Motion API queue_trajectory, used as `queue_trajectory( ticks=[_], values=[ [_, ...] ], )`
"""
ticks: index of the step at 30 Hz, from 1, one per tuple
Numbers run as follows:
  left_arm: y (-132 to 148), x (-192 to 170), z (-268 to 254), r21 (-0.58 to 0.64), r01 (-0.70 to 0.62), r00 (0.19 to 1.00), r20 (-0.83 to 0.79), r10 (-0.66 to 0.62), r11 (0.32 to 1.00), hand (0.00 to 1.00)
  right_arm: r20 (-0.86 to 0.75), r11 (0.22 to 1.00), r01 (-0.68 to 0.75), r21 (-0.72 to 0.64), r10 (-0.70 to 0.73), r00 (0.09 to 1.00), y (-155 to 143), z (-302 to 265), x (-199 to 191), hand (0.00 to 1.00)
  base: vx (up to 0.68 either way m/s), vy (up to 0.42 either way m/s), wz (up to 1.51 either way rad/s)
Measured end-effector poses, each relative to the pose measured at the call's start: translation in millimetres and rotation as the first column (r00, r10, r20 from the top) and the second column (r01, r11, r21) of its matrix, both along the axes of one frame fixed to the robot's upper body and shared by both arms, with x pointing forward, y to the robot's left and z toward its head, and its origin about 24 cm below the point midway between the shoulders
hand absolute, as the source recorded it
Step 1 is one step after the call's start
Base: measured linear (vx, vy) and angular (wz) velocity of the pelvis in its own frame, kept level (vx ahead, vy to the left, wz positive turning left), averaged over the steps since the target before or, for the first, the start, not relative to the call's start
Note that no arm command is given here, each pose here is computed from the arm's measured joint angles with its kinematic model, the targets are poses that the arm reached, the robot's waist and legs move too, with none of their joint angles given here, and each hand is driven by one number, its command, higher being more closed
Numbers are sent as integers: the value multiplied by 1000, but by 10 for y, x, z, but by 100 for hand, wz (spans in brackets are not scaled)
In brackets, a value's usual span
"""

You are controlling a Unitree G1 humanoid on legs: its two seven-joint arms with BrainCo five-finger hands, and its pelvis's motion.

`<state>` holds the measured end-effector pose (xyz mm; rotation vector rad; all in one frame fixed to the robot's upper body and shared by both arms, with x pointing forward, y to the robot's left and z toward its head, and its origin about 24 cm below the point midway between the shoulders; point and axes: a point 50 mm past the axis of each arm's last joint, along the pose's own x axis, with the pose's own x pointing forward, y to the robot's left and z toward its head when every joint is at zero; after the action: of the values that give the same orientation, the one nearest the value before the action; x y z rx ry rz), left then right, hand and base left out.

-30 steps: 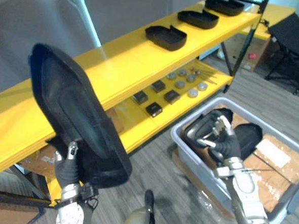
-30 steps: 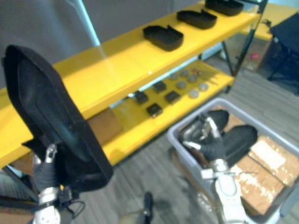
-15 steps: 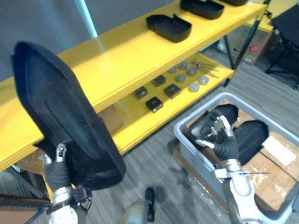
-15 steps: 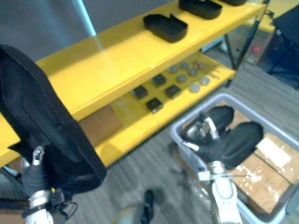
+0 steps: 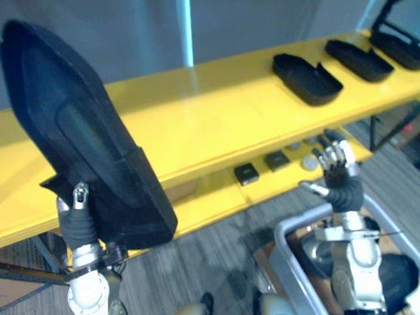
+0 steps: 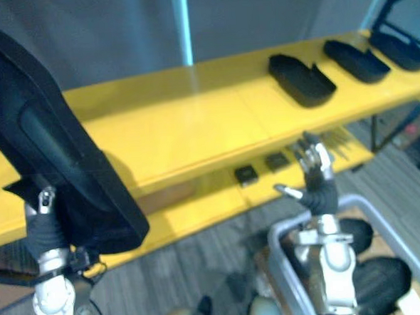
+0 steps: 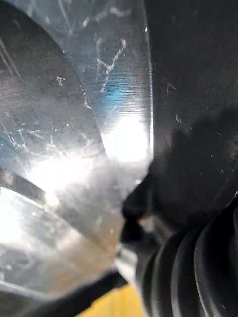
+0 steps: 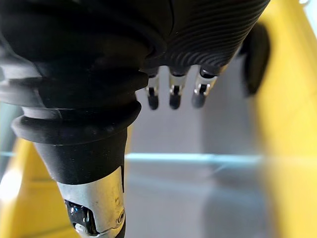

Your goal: Walk over and take plastic housings, then place them on the shelf

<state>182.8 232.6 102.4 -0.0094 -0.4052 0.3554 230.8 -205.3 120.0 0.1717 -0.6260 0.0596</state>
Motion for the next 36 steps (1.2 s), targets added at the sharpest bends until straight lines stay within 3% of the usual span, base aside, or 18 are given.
queue_trajectory(
  ticks=[4, 8, 14, 20, 24, 31, 36],
  values=[
    [-142, -28, -152, -84, 23, 998, -58, -28, 996, 100, 21, 999, -33, 9, 33, 999, -64, 102, 65, 0, 204, -235, 64],
    [-255, 66, -97, -104, 83, 996, -14, -85, 991, 100, -34, 998, 29, 50, -27, 999, -231, 41, 52, 0, 98, -90, 75],
    [-230, 83, -67, -93, 73, 997, -6, -73, 993, 100, -59, 988, 49, 148, -40, 997, -146, -64, 38, 0, 19, 48, -6],
    [-179, 99, -103, -3, 78, 992, -98, -78, 997, 100, -111, 981, 132, 144, -116, 987, -117, -165, -162, 0, -15, 21, -39],
    [-144, 330, -72, 73, 154, 974, -177, -139, 985, 100, -90, 986, 130, 103, -120, 989, -112, -92, -287, 0, 3, 20, -36],
    [-59, 919, -133, -48, 187, 938, -287, -193, 981, 100, -220, 995, -19, 95, 39, 975, 119, -275, -335, 0, 14, 6, -34],
    [141, 1265, -342, -127, 77, 880, -457, -127, 989, 100, -339, 981, -151, 121, 184, 923, 360, -476, -427, 0, -9, -15, -37]
  ],
)
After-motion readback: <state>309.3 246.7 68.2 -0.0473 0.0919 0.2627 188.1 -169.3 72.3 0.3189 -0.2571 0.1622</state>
